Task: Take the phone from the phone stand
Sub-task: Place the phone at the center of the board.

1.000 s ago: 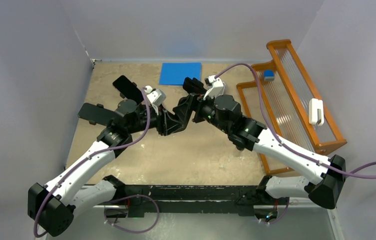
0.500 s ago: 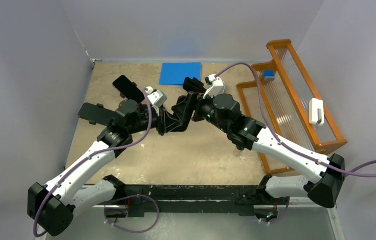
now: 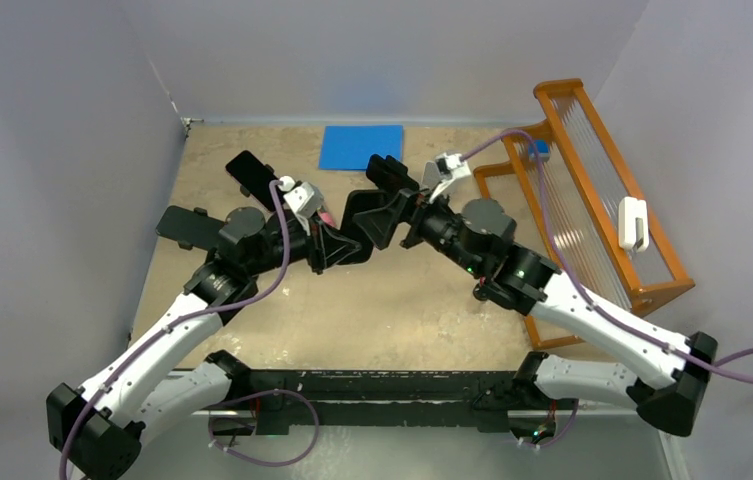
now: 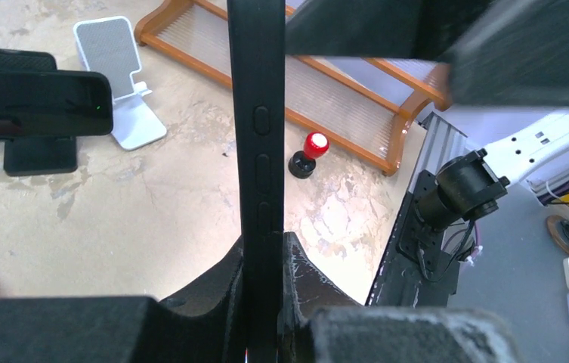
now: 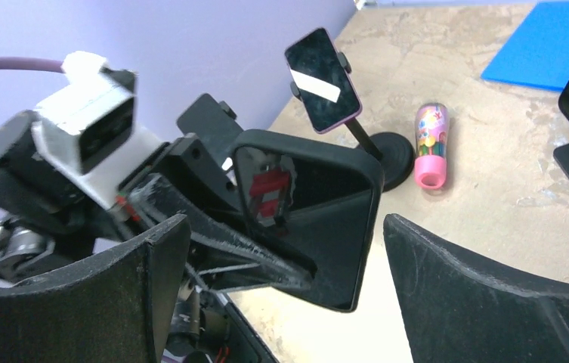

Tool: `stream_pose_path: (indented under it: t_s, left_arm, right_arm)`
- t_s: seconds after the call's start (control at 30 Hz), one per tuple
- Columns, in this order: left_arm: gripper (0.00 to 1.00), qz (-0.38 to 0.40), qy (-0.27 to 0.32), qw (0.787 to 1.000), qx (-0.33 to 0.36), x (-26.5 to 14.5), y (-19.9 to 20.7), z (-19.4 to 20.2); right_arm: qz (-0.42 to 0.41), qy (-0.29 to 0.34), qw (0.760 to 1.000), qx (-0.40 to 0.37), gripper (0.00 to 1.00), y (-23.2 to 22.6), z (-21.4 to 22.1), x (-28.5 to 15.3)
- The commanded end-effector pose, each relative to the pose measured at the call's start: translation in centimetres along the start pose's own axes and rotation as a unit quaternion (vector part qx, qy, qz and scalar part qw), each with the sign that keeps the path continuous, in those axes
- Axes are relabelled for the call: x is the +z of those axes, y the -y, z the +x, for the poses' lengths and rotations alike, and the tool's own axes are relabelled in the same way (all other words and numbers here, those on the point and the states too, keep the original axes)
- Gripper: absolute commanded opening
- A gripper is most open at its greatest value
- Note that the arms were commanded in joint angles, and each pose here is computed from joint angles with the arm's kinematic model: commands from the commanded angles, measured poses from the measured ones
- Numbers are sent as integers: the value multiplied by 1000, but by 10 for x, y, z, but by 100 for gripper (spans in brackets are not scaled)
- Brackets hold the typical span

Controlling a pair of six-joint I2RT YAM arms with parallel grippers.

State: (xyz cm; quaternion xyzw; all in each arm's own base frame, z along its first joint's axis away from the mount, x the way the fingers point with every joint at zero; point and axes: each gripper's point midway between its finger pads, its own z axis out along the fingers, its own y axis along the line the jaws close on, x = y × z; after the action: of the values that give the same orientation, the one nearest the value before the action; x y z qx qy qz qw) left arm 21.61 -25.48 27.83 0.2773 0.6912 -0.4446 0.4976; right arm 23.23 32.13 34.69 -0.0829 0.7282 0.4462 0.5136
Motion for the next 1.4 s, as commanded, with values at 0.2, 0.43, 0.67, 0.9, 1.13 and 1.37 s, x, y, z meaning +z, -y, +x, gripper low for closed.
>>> stream_pose_path:
  t_s: [0.2, 0.43, 0.67, 0.9, 1.13, 1.37]
  left_arm:
    - [0, 8, 60, 997, -43, -10, 19, -25]
    - [0, 39, -43, 981, -188, -20, 36, 34]
    - [0, 95, -18, 971, -219, -43, 64, 37]
    - [0, 148, 15, 969, -199, -61, 86, 31]
    - [0, 185, 35, 967, -171, -71, 100, 23]
    - [0, 203, 36, 965, -163, -72, 105, 19]
  right_arm:
    - [-127, 124, 984, -34, 99, -24, -29, -86]
    - [-160, 137, 977, -27, 99, -10, 0, -113]
    - [-198, 85, 976, -25, 94, -11, 39, -93]
    - [-263, 85, 961, 25, 81, -30, 47, -84]
    - [-329, 43, 943, 35, 74, -56, 55, -81]
    - [-371, 24, 926, 62, 57, -72, 56, -80]
